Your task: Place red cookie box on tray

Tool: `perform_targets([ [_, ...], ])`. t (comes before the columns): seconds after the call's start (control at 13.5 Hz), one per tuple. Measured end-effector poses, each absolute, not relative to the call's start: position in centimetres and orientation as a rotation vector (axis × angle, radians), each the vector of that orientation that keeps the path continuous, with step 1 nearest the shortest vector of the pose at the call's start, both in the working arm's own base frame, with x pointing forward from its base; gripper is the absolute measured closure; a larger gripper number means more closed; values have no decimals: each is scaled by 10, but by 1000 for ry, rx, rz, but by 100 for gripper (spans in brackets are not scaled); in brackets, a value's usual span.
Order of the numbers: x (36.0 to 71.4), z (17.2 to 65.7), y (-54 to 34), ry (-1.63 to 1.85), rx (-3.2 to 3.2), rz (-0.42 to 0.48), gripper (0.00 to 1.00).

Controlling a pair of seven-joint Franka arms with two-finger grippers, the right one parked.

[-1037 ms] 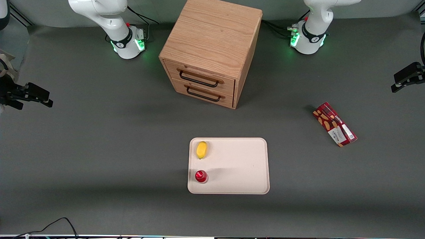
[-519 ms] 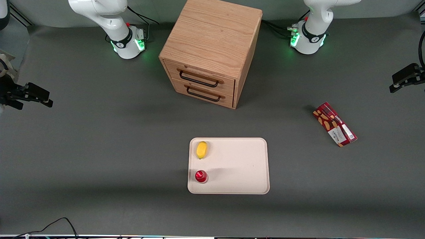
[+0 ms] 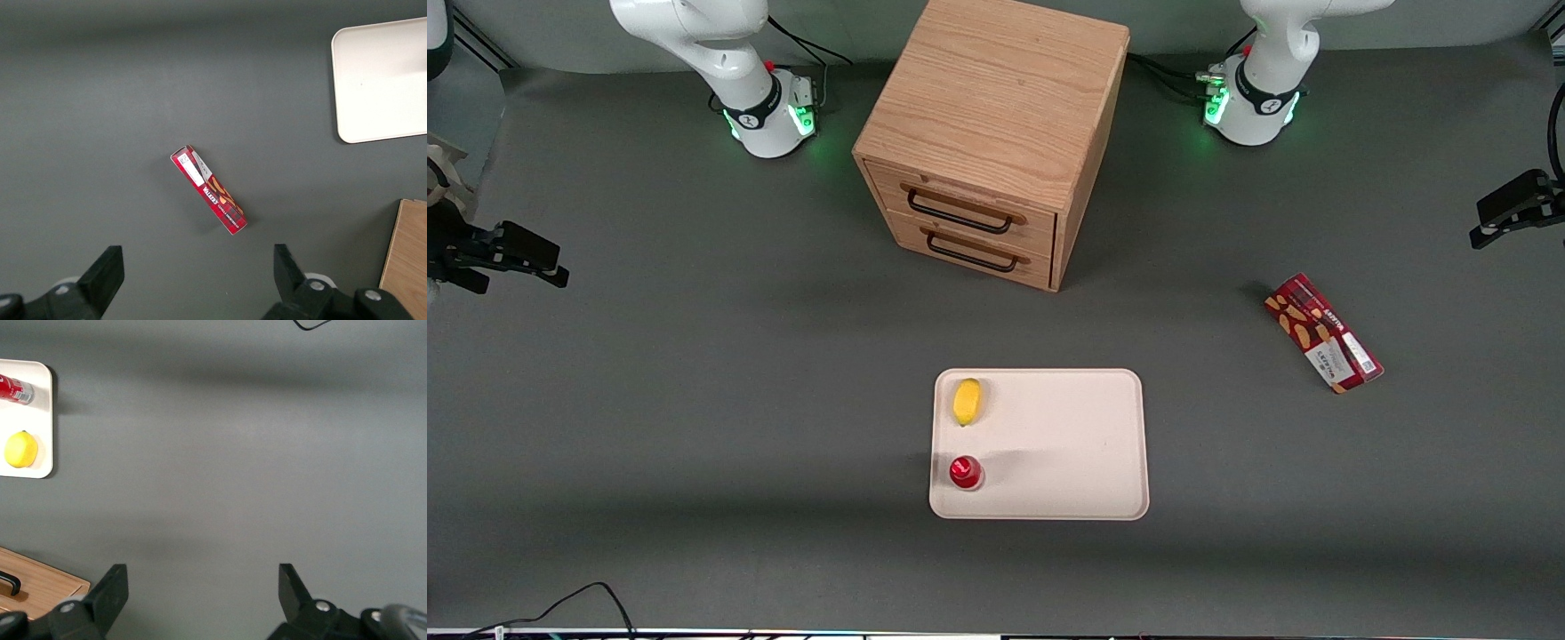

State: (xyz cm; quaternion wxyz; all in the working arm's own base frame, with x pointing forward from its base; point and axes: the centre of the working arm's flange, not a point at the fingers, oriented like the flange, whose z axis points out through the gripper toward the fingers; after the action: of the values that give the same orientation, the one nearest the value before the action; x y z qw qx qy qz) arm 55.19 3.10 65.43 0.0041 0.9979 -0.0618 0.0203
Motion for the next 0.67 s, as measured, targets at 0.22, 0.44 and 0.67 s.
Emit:
perform_targets([
  [0.22,552,654,31,-191,3127,59,0],
  [0.44,552,635,32,-154,3124,-2,0],
  [0.67,557,600,36,-132,3121,-63,0],
])
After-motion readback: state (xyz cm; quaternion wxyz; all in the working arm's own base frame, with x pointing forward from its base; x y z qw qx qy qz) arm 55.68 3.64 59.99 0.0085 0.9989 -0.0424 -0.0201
